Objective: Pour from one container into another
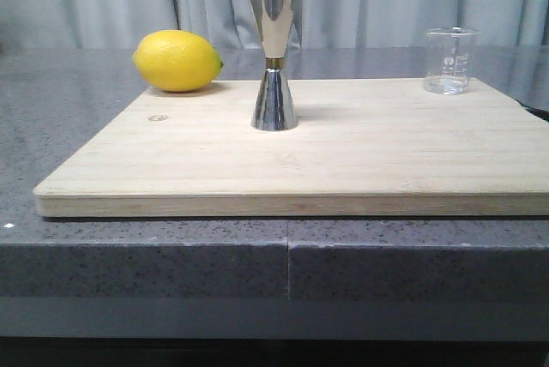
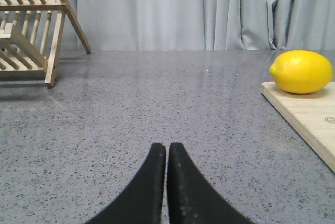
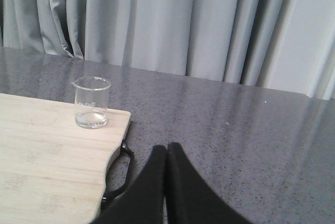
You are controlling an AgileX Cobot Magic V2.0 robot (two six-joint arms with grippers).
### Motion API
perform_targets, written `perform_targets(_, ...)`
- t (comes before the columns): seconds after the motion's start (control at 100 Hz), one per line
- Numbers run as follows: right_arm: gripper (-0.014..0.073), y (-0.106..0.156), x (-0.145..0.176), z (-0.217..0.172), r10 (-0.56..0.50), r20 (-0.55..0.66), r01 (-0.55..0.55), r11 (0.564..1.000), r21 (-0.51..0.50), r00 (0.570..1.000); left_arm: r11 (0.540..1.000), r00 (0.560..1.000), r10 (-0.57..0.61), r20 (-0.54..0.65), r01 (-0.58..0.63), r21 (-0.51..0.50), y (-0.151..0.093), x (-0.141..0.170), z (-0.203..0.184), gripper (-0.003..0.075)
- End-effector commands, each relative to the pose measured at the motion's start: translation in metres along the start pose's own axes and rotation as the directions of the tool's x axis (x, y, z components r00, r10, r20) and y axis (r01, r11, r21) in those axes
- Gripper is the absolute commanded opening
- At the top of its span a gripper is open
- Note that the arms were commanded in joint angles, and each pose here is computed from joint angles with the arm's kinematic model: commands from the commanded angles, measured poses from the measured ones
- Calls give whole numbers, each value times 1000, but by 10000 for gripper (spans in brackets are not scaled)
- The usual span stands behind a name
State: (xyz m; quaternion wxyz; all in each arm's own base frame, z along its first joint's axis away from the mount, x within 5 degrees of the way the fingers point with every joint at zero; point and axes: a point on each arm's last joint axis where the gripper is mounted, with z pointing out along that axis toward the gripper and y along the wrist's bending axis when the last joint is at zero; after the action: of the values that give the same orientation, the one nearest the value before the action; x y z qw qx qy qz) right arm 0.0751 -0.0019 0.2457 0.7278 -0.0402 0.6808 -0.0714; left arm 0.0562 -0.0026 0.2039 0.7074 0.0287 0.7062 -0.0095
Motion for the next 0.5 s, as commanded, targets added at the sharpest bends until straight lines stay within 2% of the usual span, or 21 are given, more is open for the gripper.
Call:
perform_targets(0.0, -69, 1, -12, 0, 7, 63, -6, 1000, -17, 998, 1000, 997, 1, 75, -2, 6, -1, -1, -1, -21)
perform_targets(0.29, -69, -2, 0, 1, 89, -20, -88, 996, 21, 996, 1000, 997, 1, 75, -2, 6, -1, -1, -1, -21)
perform_targets(0.39, -69, 1, 7, -1, 91, 2, -91, 996, -2, 996, 1000, 997, 1, 75, -2, 6, -1, -1, -1, -21)
perform_targets(0.49, -69, 4, 21, -7, 142, 52, -142, 990, -8, 988, 1000, 997, 1, 75, -2, 6, -1, -1, -1, -21)
